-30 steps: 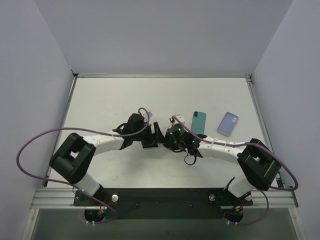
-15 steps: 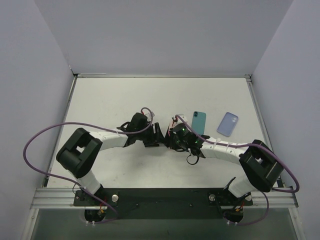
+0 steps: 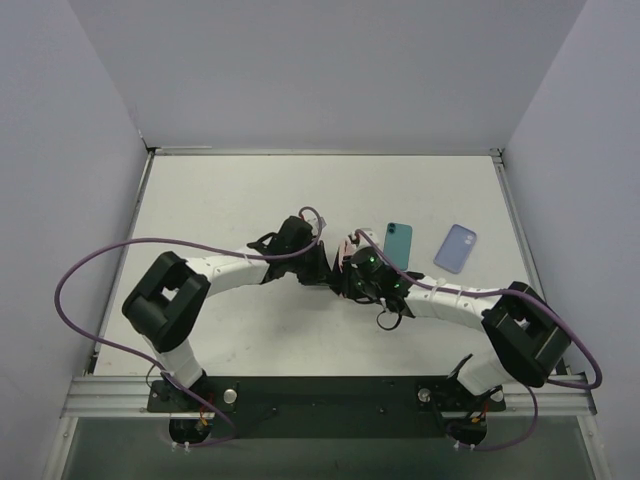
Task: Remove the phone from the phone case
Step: Remove the phone case from the phone, then place the phone case at the center of the board.
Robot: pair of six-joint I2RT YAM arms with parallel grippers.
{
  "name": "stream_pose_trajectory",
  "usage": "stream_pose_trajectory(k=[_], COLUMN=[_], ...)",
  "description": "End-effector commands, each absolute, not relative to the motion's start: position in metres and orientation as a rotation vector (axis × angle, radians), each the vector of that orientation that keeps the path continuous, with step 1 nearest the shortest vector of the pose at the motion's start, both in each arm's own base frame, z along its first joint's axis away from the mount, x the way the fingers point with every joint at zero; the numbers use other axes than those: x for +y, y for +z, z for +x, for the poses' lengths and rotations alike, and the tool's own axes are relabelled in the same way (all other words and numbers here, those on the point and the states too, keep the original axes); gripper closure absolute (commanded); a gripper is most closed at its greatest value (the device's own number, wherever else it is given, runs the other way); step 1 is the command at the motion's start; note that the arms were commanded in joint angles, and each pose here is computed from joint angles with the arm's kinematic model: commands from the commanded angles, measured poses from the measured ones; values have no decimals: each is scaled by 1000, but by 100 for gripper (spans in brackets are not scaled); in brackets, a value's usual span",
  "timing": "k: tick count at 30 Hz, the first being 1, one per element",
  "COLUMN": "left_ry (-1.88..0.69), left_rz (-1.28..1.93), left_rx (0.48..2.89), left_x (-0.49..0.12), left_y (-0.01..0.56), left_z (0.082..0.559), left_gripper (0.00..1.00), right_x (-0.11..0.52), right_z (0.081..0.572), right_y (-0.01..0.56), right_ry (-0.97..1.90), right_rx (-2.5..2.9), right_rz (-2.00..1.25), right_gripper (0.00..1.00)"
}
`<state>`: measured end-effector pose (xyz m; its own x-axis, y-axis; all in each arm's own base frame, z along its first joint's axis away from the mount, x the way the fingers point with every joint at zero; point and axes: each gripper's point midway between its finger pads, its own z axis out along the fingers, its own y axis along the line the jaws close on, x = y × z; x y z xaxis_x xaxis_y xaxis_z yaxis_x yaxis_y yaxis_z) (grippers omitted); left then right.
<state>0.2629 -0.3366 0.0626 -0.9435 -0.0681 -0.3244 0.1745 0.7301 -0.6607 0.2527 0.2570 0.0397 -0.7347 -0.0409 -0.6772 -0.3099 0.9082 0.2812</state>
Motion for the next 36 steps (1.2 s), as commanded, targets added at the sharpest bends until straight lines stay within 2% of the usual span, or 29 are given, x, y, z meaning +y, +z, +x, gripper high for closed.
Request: stream_pose_trajectory(k=[1, 7, 9, 17, 25, 31, 36], left_ry=[-904, -853, -835, -888, -1010, -982, -798], left_rz=[37, 68, 84, 68, -48, -66, -91], left_rx=[2592, 2526, 2519, 2479, 2354, 2325, 2376], left_x=[-341, -324, -316, -291, -254, -242, -222], left_y=[44, 82, 91, 117, 160, 178, 167], left_z=[286, 285, 283, 282, 297, 299, 306], left_gripper=[100, 100, 100, 100, 100, 100, 100], right_x=[244, 183, 175, 174, 173, 183, 193], right_z=[213, 228, 231, 242, 245, 256, 280], right_y=[7, 12, 22, 69, 68, 79, 82], right_ry=[514, 302, 314, 418, 392, 438, 498], right_rx=[2528, 2546, 2514, 2387, 2414, 2372, 2355], right_rz=[-312, -110, -93, -102, -136, -109, 15], right_gripper=[100, 100, 100, 100, 100, 100, 100])
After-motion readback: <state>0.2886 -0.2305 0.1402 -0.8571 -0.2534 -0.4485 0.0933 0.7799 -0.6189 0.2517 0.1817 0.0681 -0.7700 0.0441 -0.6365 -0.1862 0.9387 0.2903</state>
